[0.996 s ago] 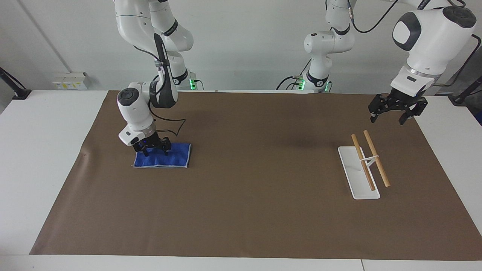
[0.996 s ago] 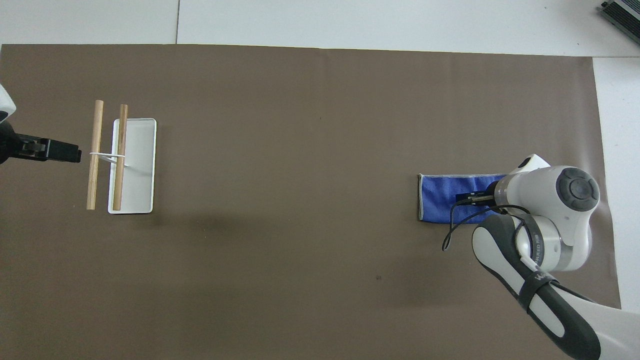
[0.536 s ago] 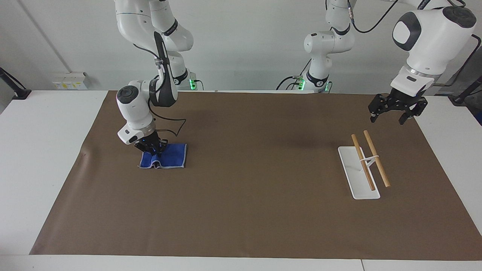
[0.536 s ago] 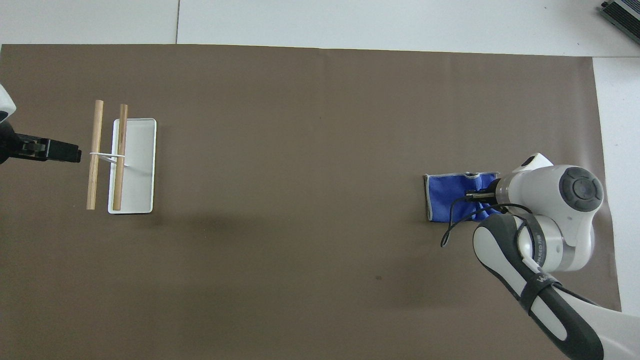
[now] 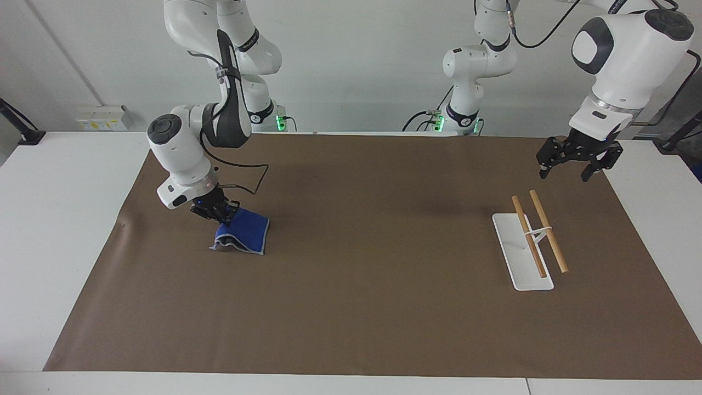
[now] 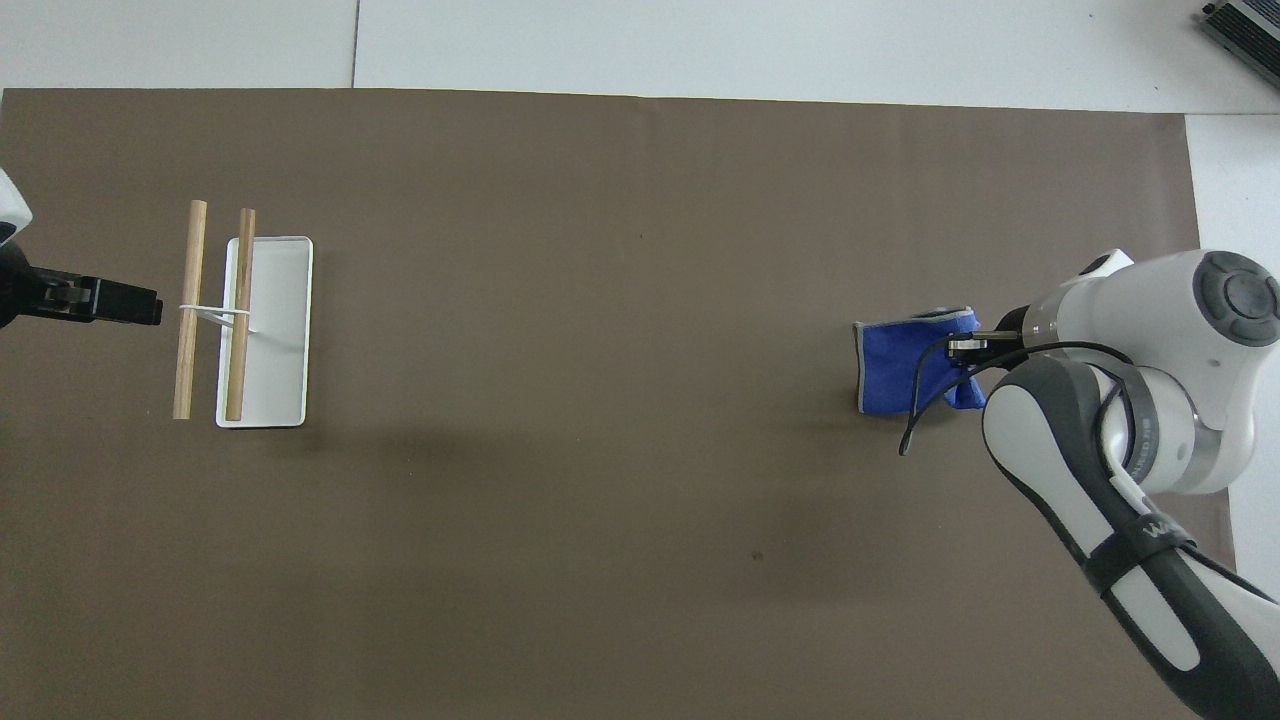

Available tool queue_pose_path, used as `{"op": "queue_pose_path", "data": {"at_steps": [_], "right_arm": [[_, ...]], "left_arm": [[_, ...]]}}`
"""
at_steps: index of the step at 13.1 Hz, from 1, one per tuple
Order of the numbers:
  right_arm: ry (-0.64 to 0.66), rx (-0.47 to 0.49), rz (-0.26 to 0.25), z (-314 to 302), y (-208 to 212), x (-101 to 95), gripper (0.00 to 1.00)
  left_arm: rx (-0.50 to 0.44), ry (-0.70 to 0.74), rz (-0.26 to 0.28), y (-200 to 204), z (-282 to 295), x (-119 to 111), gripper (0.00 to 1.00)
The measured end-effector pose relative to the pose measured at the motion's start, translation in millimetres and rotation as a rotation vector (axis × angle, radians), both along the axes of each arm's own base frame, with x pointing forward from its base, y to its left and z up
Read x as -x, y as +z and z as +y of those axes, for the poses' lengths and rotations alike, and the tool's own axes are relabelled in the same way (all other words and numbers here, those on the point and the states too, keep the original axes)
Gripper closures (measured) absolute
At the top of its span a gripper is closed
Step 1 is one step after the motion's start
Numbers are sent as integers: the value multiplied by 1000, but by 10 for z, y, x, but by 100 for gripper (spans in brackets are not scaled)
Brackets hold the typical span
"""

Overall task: Right arm passes towel to left arm to hang
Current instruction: 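Close the right gripper on the towel edge and lift it, then carry the towel toward center while the left gripper reaches toward it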

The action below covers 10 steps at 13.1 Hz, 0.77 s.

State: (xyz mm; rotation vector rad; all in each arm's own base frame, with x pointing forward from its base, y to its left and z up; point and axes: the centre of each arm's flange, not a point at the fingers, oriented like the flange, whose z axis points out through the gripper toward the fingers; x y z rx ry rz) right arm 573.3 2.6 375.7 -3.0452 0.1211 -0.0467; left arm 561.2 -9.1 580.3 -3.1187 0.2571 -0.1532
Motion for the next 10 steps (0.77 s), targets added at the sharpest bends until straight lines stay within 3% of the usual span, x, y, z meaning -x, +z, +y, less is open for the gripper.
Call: {"op": "queue_pose_path", "data": {"at_steps": [2,10], "right_arm": [[-43,-84,9,62,192,-71,93],[-287,-601,13,544,491,-183,93]], "left_arm": [[0,0,0,0,0,0,0],[2,-22,6,-2,-131,12,0]]}}
